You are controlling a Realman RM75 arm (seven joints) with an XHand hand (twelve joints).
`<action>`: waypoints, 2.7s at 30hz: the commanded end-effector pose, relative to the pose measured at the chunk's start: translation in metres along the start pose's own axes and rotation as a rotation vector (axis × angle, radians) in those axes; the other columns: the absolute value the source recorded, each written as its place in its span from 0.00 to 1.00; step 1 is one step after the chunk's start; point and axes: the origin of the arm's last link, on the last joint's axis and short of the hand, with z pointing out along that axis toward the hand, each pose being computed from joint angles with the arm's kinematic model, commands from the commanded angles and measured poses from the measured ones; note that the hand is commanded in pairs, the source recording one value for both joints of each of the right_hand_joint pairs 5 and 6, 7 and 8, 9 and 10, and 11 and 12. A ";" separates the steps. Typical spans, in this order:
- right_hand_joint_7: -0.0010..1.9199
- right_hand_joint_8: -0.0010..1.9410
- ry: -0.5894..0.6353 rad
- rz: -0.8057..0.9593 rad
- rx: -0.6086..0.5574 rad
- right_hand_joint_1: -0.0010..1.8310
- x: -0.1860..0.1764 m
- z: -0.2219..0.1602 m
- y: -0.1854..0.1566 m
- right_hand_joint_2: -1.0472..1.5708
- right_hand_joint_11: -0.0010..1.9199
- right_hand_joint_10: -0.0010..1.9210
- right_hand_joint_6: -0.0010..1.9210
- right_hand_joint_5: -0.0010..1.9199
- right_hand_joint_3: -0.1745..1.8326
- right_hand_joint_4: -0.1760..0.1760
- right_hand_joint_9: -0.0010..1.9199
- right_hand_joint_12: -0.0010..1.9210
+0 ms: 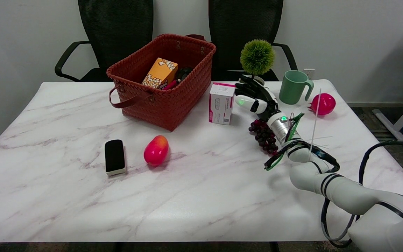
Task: Pick up the white paper box.
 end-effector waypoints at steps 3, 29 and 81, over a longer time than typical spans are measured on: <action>0.25 0.25 -0.043 -0.009 -0.019 0.61 -0.018 0.007 0.002 0.28 0.20 0.27 0.15 0.15 0.53 0.50 0.27 0.20; 0.27 0.27 -0.093 -0.053 -0.040 0.69 -0.033 0.008 0.007 0.27 0.19 0.26 0.22 0.22 0.46 0.50 0.26 0.19; 0.43 0.42 -0.110 0.002 0.091 0.73 -0.040 0.011 -0.028 0.62 0.25 0.28 0.36 0.36 0.45 0.50 0.28 0.25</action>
